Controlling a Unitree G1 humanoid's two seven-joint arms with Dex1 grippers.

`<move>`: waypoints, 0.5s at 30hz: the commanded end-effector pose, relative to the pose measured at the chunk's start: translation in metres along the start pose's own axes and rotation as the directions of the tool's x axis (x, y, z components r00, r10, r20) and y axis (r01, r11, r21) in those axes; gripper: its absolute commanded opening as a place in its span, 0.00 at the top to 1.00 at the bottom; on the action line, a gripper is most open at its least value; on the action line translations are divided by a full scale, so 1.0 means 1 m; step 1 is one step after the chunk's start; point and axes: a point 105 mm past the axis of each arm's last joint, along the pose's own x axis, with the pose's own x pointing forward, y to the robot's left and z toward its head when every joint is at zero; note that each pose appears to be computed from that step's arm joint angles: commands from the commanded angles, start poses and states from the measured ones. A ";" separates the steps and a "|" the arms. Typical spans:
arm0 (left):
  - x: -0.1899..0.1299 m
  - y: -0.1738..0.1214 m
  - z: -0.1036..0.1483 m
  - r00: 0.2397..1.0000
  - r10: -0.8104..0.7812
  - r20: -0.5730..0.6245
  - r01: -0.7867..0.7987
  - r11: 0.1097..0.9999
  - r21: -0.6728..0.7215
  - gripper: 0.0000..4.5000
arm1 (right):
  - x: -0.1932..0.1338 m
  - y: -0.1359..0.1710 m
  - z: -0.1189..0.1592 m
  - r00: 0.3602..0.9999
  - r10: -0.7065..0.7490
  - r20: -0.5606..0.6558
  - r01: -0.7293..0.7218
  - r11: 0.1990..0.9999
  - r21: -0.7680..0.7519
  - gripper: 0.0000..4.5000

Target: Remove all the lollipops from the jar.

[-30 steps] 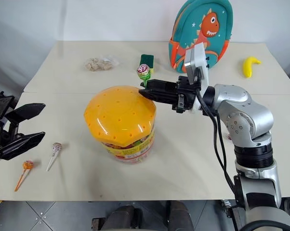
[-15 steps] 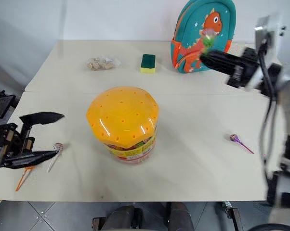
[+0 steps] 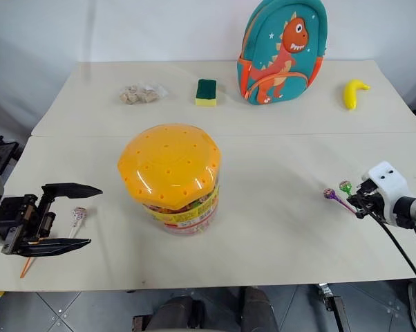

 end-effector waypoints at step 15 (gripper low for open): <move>-0.032 0.028 -0.004 0.962 0.262 -0.080 -0.261 0.965 0.021 0.02 | -0.068 0.024 0.104 0.706 0.301 0.641 -0.151 0.948 -0.279 0.01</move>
